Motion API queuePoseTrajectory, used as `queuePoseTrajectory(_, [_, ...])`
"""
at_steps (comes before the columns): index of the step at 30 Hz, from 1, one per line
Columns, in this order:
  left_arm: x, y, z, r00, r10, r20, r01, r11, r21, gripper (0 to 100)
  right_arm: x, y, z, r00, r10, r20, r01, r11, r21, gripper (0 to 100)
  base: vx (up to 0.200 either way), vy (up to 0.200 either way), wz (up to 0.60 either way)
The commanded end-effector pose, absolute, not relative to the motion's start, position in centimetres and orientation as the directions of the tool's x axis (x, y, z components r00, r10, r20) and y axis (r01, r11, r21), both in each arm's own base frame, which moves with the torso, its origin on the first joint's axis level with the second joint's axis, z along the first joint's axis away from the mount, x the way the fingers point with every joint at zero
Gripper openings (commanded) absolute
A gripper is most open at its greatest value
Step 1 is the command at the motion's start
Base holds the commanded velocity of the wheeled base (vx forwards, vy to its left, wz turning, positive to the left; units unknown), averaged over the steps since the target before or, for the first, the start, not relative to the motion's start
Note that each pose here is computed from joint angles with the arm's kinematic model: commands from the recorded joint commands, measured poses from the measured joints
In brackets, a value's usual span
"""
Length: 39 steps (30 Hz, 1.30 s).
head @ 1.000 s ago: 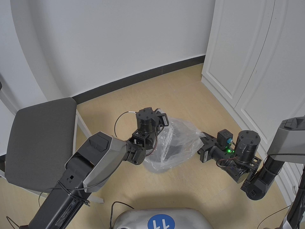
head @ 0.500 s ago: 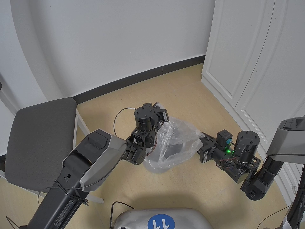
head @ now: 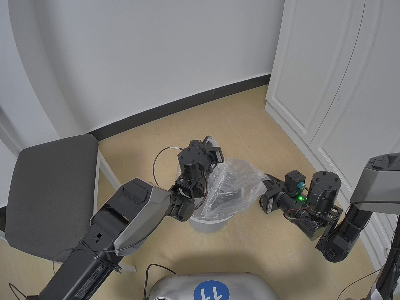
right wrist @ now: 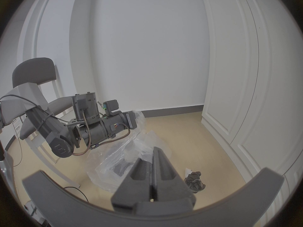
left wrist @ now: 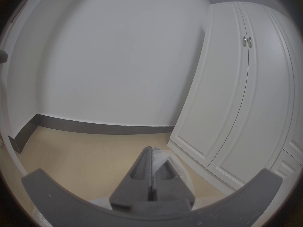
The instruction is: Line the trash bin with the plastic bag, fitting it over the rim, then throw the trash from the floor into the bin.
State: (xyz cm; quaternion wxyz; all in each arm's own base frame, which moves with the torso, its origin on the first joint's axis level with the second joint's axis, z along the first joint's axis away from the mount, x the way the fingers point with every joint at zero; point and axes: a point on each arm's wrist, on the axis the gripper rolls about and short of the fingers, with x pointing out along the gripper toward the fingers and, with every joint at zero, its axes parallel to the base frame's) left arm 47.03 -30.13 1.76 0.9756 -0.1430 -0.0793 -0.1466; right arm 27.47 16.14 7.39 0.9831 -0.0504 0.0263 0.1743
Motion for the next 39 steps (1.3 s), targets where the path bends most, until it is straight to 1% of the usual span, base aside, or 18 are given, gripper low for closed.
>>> queuePoseTrajectory(1, [46.9, -30.4, 0.9, 0.944, -0.275, 0.183, 0.315, 0.915, -0.252, 0, 27.5, 16.1, 7.4, 0.939, 0.339, -0.056, -0.343, 0.935, -0.088, 0, 0.000, 0.000, 0.00])
queuePoseTrajectory(9, [47.0, -30.3, 1.2, 0.943, -0.272, 0.192, 0.318, 0.908, -0.272, 0, 27.9, 16.1, 6.5, 0.939, 0.334, -0.084, -0.341, 0.936, -0.093, 0, 0.000, 0.000, 0.00])
queuePoseTrajectory(12, [46.9, -30.3, 2.0, 0.939, -0.270, 0.213, 0.327, 0.893, -0.310, 0, 28.4, 15.6, 5.8, 0.944, 0.315, -0.101, -0.325, 0.941, -0.096, 0, 0.000, 0.000, 0.00])
queuePoseTrajectory(15, [47.0, -30.0, 3.8, 0.934, -0.261, 0.243, 0.336, 0.872, -0.355, 0, 29.5, 15.4, 4.6, 0.947, 0.297, -0.122, -0.309, 0.946, -0.099, 0, 0.000, 0.000, 0.00])
queuePoseTrajectory(18, [47.0, -29.9, 4.1, 0.935, -0.260, 0.242, 0.337, 0.866, -0.370, 0, 30.1, 15.4, 4.1, 0.948, 0.291, -0.126, -0.304, 0.948, -0.098, 0, 0.000, 0.000, 0.00])
queuePoseTrajectory(19, [46.8, -29.3, 4.8, 0.938, -0.262, 0.227, 0.336, 0.850, -0.406, 0, 31.1, 15.7, 3.2, 0.948, 0.289, -0.129, -0.302, 0.949, -0.088, 0, 0.000, 0.000, 0.00])
queuePoseTrajectory(22, [46.7, -28.7, 4.9, 0.934, -0.286, 0.215, 0.353, 0.833, -0.425, 0, 31.7, 16.0, 2.5, 0.948, 0.289, -0.131, -0.301, 0.950, -0.082, 0, 0.000, 0.000, 0.00])
queuePoseTrajectory(25, [46.4, -28.0, 5.1, 0.930, -0.317, 0.187, 0.368, 0.791, -0.489, 0, 32.5, 16.5, 1.5, 0.948, 0.289, -0.134, -0.298, 0.953, -0.057, 0, 0.000, 0.000, 0.00])
queuePoseTrajectory(29, [46.2, -27.5, 4.4, 0.913, -0.364, 0.182, 0.404, 0.753, -0.519, 0, 34.1, 17.8, 0.2, 0.949, 0.296, -0.108, -0.294, 0.955, 0.039, 0, 0.000, 0.000, 0.00])
queuePoseTrajectory(30, [46.2, -27.5, 4.4, 0.913, -0.364, 0.182, 0.404, 0.753, -0.519, 0, 34.1, 17.8, 0.2, 0.949, 0.296, -0.108, -0.294, 0.955, 0.039, 0, 0.000, 0.000, 0.00])
queuePoseTrajectory(31, [46.1, -26.9, 3.9, 0.904, -0.383, 0.189, 0.423, 0.743, -0.518, 0, 34.9, 18.4, -0.2, 0.950, 0.300, -0.090, -0.294, 0.953, 0.077, 0, 0.000, 0.000, 0.00])
queuePoseTrajectory(36, [46.0, -24.2, 4.2, 0.899, -0.388, 0.203, 0.436, 0.742, -0.509, 0, 36.4, 20.5, -1.4, 0.945, 0.323, -0.044, -0.310, 0.932, 0.185, 0, 0.000, 0.000, 0.00])
queuePoseTrajectory(39, [45.6, -22.4, 4.6, 0.886, -0.417, 0.203, 0.460, 0.734, -0.500, 0, 37.2, 21.9, -1.3, 0.940, 0.340, 0.005, -0.330, 0.910, 0.253, 0, 0.000, 0.000, 0.00])
